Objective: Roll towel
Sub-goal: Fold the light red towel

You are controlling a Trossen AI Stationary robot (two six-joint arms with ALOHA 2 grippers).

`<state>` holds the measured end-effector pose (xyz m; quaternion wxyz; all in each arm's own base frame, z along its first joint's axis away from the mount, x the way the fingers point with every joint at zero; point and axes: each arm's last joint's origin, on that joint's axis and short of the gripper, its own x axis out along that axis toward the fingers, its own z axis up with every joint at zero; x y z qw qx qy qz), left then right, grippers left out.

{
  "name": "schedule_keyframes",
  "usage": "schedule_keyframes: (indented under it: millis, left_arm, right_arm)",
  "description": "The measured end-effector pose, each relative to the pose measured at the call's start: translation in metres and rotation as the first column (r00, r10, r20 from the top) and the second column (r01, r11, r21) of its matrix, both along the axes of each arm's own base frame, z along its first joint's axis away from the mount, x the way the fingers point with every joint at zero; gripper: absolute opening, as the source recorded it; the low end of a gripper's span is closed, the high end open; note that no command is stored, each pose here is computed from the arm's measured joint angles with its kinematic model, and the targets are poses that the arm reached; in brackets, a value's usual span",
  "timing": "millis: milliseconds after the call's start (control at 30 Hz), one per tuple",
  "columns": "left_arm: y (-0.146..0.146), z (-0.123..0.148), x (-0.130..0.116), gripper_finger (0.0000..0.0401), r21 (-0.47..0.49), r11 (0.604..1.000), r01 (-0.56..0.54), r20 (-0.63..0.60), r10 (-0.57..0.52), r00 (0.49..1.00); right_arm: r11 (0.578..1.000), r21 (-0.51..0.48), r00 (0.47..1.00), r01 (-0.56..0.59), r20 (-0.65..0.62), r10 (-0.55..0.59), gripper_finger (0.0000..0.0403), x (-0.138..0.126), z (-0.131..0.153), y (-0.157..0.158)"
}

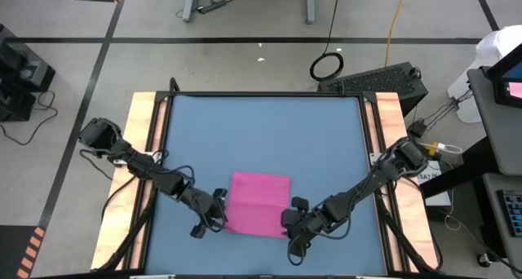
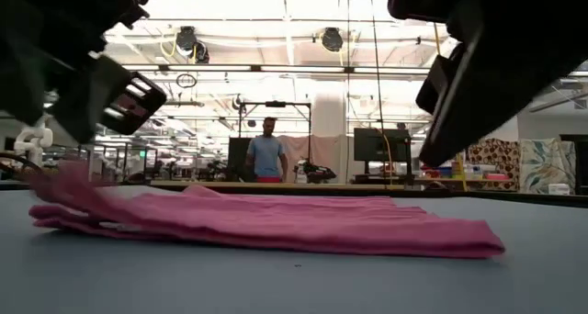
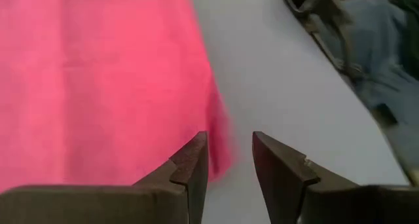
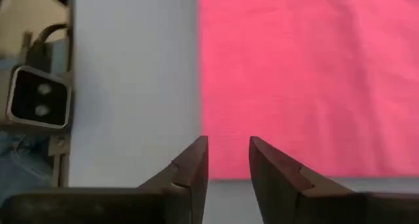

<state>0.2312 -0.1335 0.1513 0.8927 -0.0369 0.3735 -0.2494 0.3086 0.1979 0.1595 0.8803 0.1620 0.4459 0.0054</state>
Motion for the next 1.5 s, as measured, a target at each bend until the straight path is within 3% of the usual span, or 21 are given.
schedule_keyframes:
  millis: [233,467,567,667,833,1167,1333,1500]
  left_arm:
    - [-0.005,0.001,-0.003,0.0124,0.002,1.0,0.023,0.004,-0.023,1.0]
    - [-0.012,0.004,-0.004,0.0123,0.017,1.0,0.019,0.07,-0.02,0.997]
    - [-0.019,0.007,-0.006,0.0123,0.067,0.997,-0.025,0.2,0.011,0.98]
    - [-0.019,0.005,-0.009,0.0123,0.058,0.995,-0.077,0.297,0.057,0.953]
    - [-0.016,-0.015,-0.014,0.0122,0.018,0.988,-0.152,0.295,0.14,0.945]
    - [-0.025,-0.067,-0.013,0.0122,0.026,0.979,-0.2,0.145,0.194,0.97]
    - [-0.031,-0.065,-0.017,0.0122,0.024,0.985,-0.17,0.156,0.164,0.974]
    - [-0.032,-0.044,-0.019,0.0122,-0.003,0.99,-0.138,0.223,0.135,0.966]
  right_arm:
    - [1.0,0.007,0.999,-0.019,0.038,0.018,0.0068,0.006,-0.013,0.008]
    - [0.995,-0.097,0.985,0.01,0.173,0.007,0.0045,0.008,-0.008,0.014]
    - [0.988,-0.152,0.969,0.026,0.247,0.012,0.0037,0.01,-0.004,0.017]
    - [0.982,-0.182,0.949,0.058,0.315,0.002,0.0027,0.014,-0.003,0.019]
    - [0.971,-0.229,0.911,0.073,0.411,0.029,0.0005,0.03,-0.021,0.021]
    - [0.986,-0.141,0.861,0.083,0.509,0.0,0.0001,0.055,-0.067,0.015]
    - [0.991,-0.088,0.866,0.096,0.498,-0.04,0.0001,0.052,-0.079,0.02]
    - [0.989,-0.07,0.82,0.132,0.568,-0.069,0.0,0.051,-0.052,0.023]
